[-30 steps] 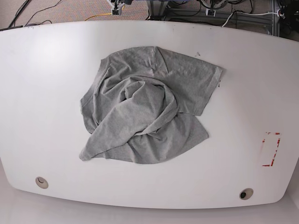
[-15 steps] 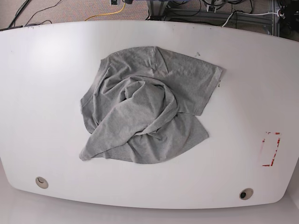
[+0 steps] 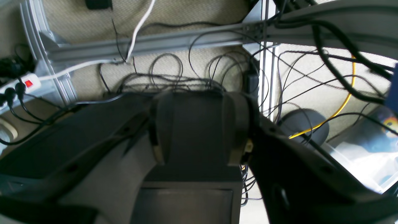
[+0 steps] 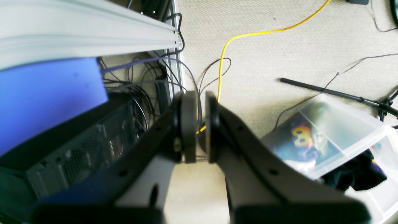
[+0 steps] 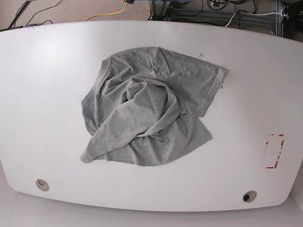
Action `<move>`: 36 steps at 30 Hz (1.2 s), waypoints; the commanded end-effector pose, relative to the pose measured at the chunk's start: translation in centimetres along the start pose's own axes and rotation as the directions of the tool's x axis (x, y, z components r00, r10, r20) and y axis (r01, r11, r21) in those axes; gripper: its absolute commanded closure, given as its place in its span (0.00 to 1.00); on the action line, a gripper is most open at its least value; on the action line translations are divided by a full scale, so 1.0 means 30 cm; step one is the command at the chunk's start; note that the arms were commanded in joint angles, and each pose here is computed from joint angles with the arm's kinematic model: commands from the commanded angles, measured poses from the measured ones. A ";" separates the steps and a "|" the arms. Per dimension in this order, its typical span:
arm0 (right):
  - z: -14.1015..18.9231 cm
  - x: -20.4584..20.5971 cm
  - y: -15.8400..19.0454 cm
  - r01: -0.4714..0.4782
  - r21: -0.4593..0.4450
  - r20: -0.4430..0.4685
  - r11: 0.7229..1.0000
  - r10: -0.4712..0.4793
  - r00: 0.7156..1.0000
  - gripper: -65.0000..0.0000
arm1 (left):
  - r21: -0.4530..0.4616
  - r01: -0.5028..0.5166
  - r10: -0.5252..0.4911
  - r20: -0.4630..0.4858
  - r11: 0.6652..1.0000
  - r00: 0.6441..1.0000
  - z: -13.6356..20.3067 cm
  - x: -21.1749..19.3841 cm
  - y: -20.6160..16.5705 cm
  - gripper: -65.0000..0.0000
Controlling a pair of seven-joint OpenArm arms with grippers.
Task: Layout the t-shirt on the table in an organized manner, then fold the t-shirt properly
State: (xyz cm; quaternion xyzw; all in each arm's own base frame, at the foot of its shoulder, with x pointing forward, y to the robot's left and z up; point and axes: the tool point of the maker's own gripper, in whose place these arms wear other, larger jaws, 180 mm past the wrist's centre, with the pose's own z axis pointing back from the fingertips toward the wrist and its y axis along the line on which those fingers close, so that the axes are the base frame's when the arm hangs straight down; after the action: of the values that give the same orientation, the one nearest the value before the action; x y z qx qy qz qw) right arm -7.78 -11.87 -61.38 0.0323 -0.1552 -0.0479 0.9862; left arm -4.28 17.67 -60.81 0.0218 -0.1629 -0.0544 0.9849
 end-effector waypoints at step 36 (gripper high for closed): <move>0.410 0.236 0.035 -0.020 -0.008 0.266 1.000 0.022 0.964 0.92 | 0.079 0.129 -0.144 0.212 0.988 0.967 0.491 0.101 0.138 0.64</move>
State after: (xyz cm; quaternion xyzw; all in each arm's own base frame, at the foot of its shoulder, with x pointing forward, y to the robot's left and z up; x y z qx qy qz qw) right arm -5.50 -12.45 -49.45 0.0176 -0.2662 -0.0384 0.9630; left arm -6.50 20.23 -47.14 0.0506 -0.2514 -0.1020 0.9612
